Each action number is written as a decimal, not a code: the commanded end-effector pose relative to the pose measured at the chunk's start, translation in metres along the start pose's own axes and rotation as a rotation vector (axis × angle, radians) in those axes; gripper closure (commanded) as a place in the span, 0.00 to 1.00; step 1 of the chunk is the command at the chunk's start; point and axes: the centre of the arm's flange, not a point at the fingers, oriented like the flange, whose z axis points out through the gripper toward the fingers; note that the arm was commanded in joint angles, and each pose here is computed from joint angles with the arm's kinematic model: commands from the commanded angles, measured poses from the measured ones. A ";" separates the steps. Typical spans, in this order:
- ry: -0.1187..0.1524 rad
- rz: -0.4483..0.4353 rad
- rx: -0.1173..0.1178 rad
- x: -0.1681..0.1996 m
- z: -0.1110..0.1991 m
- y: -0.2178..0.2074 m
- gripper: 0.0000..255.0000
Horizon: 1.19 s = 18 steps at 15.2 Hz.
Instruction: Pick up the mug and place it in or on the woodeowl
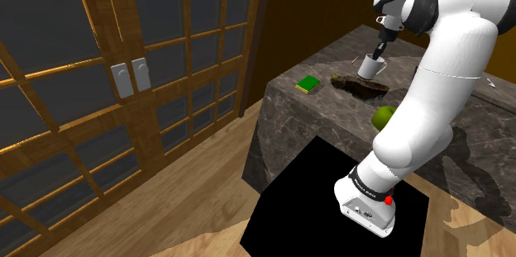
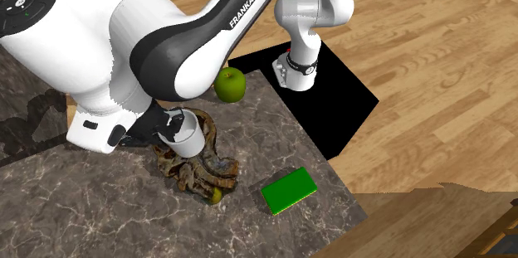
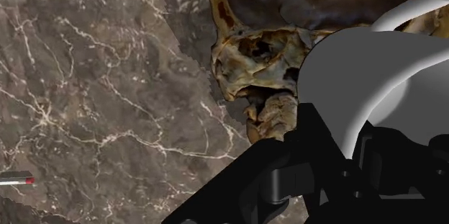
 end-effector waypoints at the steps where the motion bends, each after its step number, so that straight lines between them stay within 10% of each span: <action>1: 0.000 0.000 0.000 0.000 0.000 0.000 1.00; 2: 0.000 0.000 0.000 0.000 0.000 0.000 0.00; 18: 0.000 0.000 0.000 0.000 -0.050 0.000 0.00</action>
